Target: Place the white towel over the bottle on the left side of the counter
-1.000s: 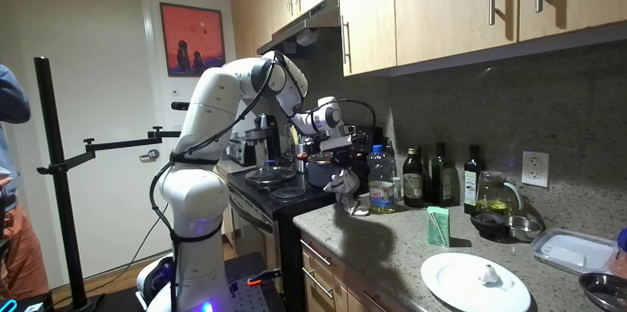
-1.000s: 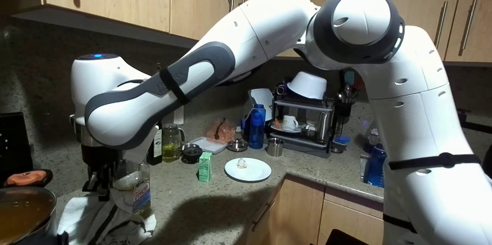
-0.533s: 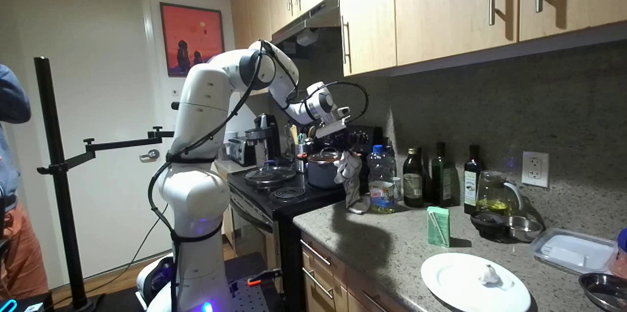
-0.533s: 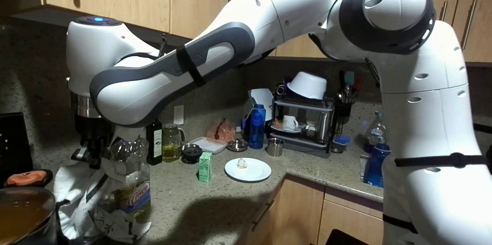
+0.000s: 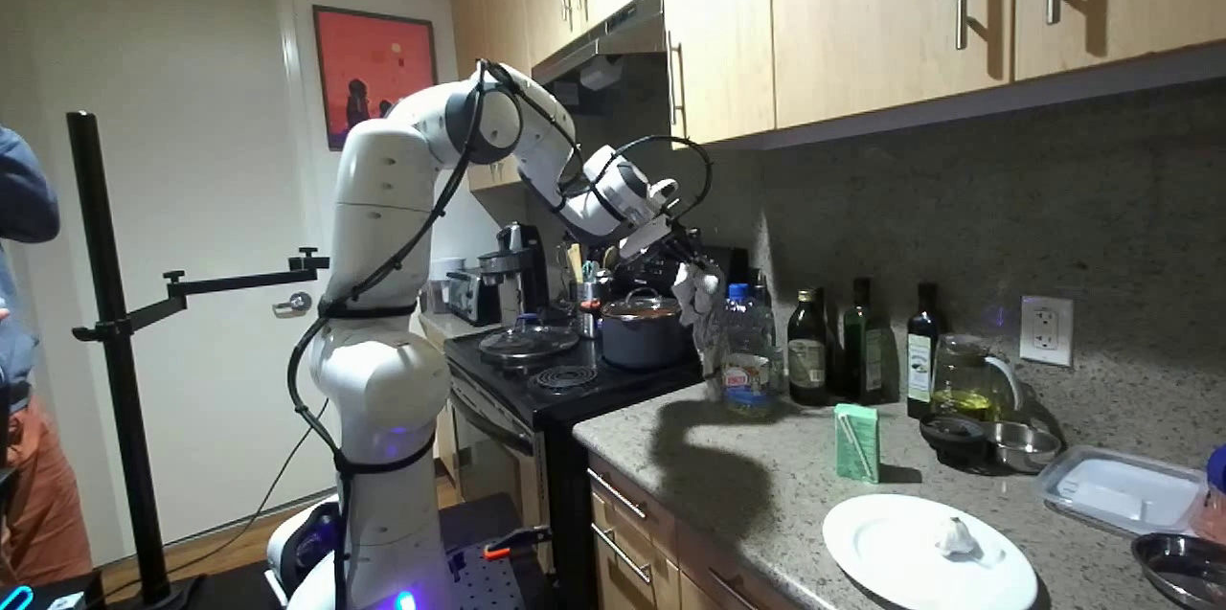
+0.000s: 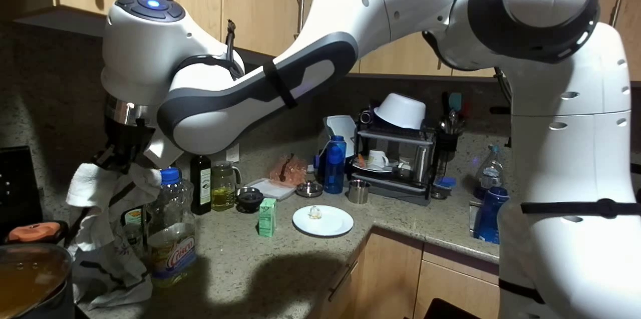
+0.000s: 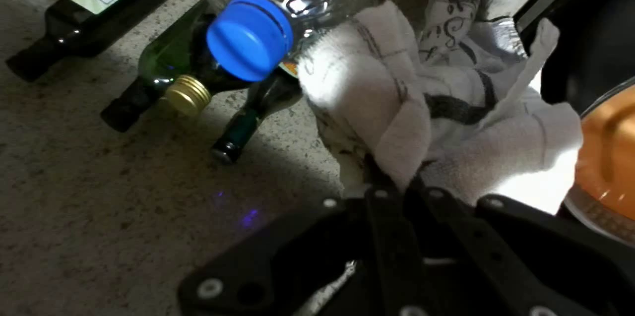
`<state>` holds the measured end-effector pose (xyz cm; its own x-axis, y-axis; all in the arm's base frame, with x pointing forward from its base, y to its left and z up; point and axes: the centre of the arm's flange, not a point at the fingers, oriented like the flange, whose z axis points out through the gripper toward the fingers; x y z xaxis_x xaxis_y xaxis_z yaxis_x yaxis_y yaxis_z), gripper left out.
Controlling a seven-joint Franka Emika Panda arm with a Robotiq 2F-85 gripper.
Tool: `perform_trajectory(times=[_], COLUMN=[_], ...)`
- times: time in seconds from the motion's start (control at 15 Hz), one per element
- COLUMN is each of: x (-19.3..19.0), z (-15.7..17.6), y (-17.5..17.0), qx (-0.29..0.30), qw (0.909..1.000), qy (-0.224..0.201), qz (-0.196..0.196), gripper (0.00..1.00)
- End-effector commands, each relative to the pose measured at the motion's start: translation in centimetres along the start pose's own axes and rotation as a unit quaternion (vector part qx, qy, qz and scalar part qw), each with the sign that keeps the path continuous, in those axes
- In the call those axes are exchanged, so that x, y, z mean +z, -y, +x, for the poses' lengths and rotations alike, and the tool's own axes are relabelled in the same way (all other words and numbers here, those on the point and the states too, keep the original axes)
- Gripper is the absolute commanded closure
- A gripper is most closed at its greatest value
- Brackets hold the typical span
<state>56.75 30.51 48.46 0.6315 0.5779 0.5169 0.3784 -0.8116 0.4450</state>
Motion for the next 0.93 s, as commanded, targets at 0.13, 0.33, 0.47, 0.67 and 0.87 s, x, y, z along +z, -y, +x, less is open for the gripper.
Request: perform_trajectory(times=[0.13, 0.33, 0.47, 0.67, 0.87], x=[-0.8, -1.1, -1.5, -1.5, -1.1], z=[-0.7, -0.2, 0.3, 1.3, 1.9], y=[-0.6, -1.0, -1.2, -1.4, -1.8], qx=[0.035, 0.043, 0.045, 0.035, 0.022], qw=[0.9981, 0.9968, 0.9958, 0.9951, 0.9943], qy=[-0.028, -0.038, -0.048, -0.054, -0.052], qz=[-0.043, -0.055, -0.063, -0.075, -0.091], gripper=[0.95, 0.94, 0.94, 0.96, 0.96])
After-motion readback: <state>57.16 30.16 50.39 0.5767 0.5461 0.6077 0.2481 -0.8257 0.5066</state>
